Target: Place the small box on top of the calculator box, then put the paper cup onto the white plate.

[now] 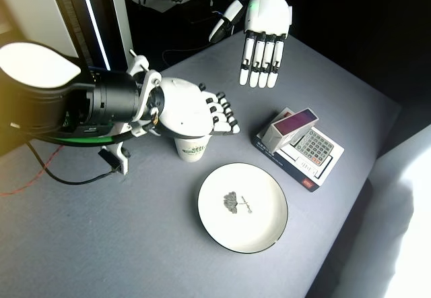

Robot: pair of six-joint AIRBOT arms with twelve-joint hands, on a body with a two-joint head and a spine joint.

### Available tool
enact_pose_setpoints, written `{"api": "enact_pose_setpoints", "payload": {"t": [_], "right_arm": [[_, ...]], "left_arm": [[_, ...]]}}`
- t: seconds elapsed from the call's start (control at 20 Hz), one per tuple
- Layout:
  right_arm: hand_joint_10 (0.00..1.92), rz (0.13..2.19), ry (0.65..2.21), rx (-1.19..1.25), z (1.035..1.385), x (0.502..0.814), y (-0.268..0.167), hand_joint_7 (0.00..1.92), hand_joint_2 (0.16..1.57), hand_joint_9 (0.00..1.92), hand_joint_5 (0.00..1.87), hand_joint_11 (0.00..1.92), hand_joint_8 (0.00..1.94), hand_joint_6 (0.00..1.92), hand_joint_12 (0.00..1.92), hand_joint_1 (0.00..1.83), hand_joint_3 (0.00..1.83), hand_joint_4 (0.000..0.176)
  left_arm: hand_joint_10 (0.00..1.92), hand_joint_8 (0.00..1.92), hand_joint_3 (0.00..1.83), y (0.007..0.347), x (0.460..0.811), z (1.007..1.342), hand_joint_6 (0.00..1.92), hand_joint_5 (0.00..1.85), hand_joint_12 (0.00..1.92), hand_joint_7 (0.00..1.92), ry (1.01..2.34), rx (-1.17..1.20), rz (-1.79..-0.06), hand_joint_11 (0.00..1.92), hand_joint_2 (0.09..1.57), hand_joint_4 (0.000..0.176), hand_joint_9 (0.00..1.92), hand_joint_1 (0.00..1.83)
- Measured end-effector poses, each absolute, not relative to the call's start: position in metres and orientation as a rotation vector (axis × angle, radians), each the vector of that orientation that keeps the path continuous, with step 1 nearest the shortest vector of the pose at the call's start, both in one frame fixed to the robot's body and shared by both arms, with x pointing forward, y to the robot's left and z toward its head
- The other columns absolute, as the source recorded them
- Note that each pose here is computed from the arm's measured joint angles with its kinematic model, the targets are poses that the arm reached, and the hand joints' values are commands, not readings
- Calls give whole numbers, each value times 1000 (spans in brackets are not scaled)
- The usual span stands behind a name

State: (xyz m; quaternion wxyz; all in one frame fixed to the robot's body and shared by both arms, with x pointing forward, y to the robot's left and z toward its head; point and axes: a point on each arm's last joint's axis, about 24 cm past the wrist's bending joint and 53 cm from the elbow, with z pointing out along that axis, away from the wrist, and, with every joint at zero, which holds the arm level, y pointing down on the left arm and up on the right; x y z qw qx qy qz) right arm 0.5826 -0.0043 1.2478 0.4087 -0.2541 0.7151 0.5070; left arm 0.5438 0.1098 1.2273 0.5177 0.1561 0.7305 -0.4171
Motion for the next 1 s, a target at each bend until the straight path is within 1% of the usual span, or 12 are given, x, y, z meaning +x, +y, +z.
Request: {"api": "enact_pose_setpoints", "payload": {"t": [0.25, 0.35, 0.45, 0.5, 0.55, 0.6, 0.7, 0.75, 0.8, 0.85, 0.9, 1.0], "right_arm": [[0, 1277, 1786, -634, 1249, 584, -4, 0, 940, 0, 0, 0, 0, 0, 0, 1270, 0, 0], [0, 1279, 1790, -628, 1248, 585, -6, 0, 1001, 0, 0, 0, 0, 0, 0, 1255, 19, 0], [0, 1276, 1791, -617, 1248, 588, -8, 0, 1035, 0, 0, 1, 0, 0, 0, 1344, 27, 0], [0, 1276, 1791, -614, 1248, 589, -8, 0, 1061, 0, 0, 0, 0, 0, 223, 1373, 0, 0], [0, 1277, 1791, -613, 1249, 589, -8, 0, 1061, 0, 0, 0, 0, 0, 223, 1373, 0, 0], [25, 1280, 1791, -615, 1249, 588, -8, 134, 1049, 133, 129, 0, 6, 11, 643, 1438, 0, 0], [56, 1295, 1790, -600, 1251, 588, -8, 350, 1152, 343, 316, 0, 24, 29, 1041, 1402, 14, 0], [1107, 1303, 1790, -590, 1252, 588, -7, 796, 1186, 583, 743, 470, 55, 74, 1731, 1688, 2, 0], [1107, 1305, 1790, -589, 1252, 588, -7, 796, 1186, 583, 743, 470, 55, 74, 1731, 1688, 2, 0], [1362, 1305, 1790, -589, 1252, 588, -7, 805, 1186, 628, 870, 581, 889, 81, 1841, 1626, 0, 0], [1332, 1306, 1790, -589, 1252, 588, -7, 859, 1193, 700, 750, 624, 1030, 1028, 1808, 1506, 0, 0], [1276, 1309, 1790, -593, 1252, 587, -7, 901, 1180, 766, 765, 629, 1024, 1185, 1795, 1479, 0, 0]], "left_arm": [[3, 4, 0, 110, 544, 1227, 5, 119, 335, 153, 1753, 375, -1000, 0, 1014, 0, 142, 145], [5, 2, 1, 110, 544, 1227, 0, 148, 368, 180, 1754, 371, -1002, 0, 1013, 0, 170, 155], [4, 3, 2, 110, 545, 1228, 1, 129, 331, 171, 1754, 369, -999, 0, 1020, 0, 159, 131], [4, 2, 3, 110, 545, 1227, 2, 129, 331, 169, 1755, 368, -997, 0, 1023, 0, 161, 133], [4, 2, 3, 111, 546, 1228, 2, 129, 331, 169, 1754, 366, -997, 0, 1023, 0, 161, 133], [2, 0, 3, 111, 546, 1228, 1, 129, 341, 160, 1753, 365, -998, 0, 1025, 0, 155, 127], [8, 5, 4, 111, 546, 1228, 4, 150, 381, 177, 1755, 364, -996, 0, 1033, 0, 177, 146], [9, 8, 3, 111, 546, 1228, 5, 165, 409, 201, 1754, 363, -996, 0, 1043, 0, 198, 130], [9, 8, 3, 111, 546, 1229, 5, 165, 409, 201, 1754, 363, -996, 0, 1043, 0, 198, 130], [6, 5, 4, 111, 546, 1229, 2, 163, 402, 202, 1754, 363, -996, 0, 1050, 0, 199, 133], [1, 2, 4, 111, 546, 1229, 0, 149, 378, 183, 1754, 363, -996, 0, 1055, 0, 184, 127], [4, 3, 2, 111, 546, 1229, 2, 160, 455, 201, 1754, 363, -996, 0, 1063, 0, 203, 84]]}}
